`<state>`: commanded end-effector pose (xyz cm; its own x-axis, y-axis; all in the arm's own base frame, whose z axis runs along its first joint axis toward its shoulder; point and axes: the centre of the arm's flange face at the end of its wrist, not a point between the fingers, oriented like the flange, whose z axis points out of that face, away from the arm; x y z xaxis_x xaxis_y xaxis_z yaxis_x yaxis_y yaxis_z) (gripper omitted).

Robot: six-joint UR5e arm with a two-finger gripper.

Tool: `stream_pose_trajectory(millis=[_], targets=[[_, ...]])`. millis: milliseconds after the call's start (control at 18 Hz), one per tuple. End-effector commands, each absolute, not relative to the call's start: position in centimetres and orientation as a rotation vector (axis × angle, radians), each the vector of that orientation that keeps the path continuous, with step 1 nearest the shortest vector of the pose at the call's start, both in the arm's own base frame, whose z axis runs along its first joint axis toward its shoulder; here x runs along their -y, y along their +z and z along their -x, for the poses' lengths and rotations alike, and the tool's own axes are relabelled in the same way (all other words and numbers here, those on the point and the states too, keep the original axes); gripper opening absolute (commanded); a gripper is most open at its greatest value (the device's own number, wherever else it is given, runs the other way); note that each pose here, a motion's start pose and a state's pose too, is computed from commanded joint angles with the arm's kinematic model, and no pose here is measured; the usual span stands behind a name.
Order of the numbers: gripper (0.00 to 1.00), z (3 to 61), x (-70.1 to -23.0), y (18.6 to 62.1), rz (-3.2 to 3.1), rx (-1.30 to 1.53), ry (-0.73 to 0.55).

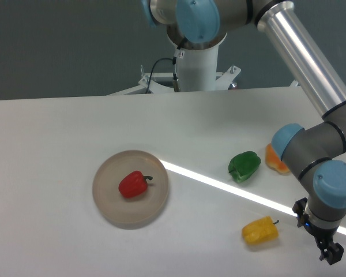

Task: Pick up the red pepper from the plate
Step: 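Move the open gripper from beside the yellow pepper over the plate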

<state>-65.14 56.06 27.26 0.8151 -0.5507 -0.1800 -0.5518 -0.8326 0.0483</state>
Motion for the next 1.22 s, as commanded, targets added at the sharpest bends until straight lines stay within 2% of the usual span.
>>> stream_pose_trajectory(millis=[222, 500, 944, 1222], targets=[[1.00, 63.5, -56.8, 27.9, 2.981, -0.936, 0.283], [1.00, 57.8, -59.0, 29.2, 2.943, -0.933, 0.211], [1.00, 43.6, -62.3, 33.6, 2.979, -0.721, 0.144], [1.00, 33.3, -62.9, 32.8, 2.998, -0.773, 0.076]])
